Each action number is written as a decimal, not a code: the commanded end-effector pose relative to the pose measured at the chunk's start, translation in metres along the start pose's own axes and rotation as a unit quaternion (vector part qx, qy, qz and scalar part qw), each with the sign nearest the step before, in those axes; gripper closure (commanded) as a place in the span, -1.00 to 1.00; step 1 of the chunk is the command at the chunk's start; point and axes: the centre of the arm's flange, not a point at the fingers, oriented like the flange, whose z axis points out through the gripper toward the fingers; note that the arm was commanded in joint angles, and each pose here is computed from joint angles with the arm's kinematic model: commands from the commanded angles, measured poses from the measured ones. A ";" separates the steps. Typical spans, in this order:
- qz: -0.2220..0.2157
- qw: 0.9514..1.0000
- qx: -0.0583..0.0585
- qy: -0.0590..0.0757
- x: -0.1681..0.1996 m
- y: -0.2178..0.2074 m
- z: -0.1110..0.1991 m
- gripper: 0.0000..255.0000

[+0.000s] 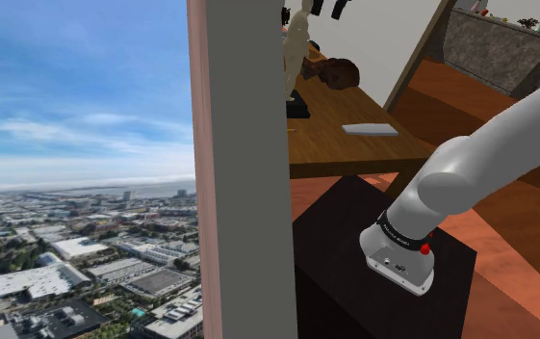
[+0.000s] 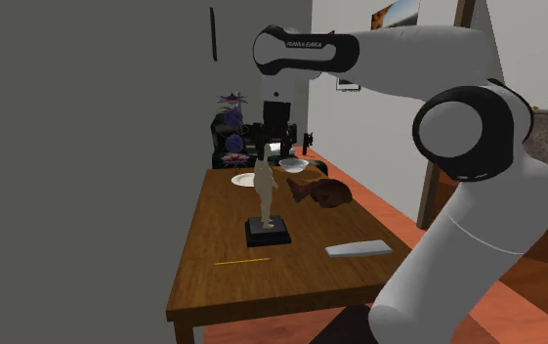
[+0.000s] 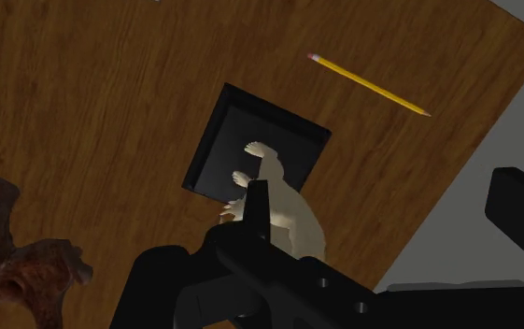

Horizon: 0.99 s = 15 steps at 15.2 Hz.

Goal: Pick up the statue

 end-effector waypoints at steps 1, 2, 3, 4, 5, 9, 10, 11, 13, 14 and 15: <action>0.001 1.000 0.001 0.001 0.023 0.010 -0.012 -1.00; 0.001 1.000 0.002 0.001 0.034 0.014 -0.017 -1.00; 0.001 1.000 0.002 0.002 0.045 0.019 -0.022 -1.00; 0.002 1.000 0.003 0.002 0.057 0.023 -0.026 -1.00; 0.002 1.000 0.004 0.002 0.068 0.028 -0.031 -1.00; 0.003 1.000 0.006 0.003 0.098 0.040 -0.039 -1.00; 0.003 1.000 0.006 0.003 0.098 0.041 -0.034 -1.00; 0.003 1.000 0.006 0.003 0.098 0.041 -0.028 -1.00; 0.003 1.000 0.006 0.003 0.098 0.042 -0.018 -1.00; 0.003 1.000 0.006 0.003 0.098 0.042 -0.013 -1.00; 0.003 1.000 0.006 0.003 0.098 0.043 -0.007 -1.00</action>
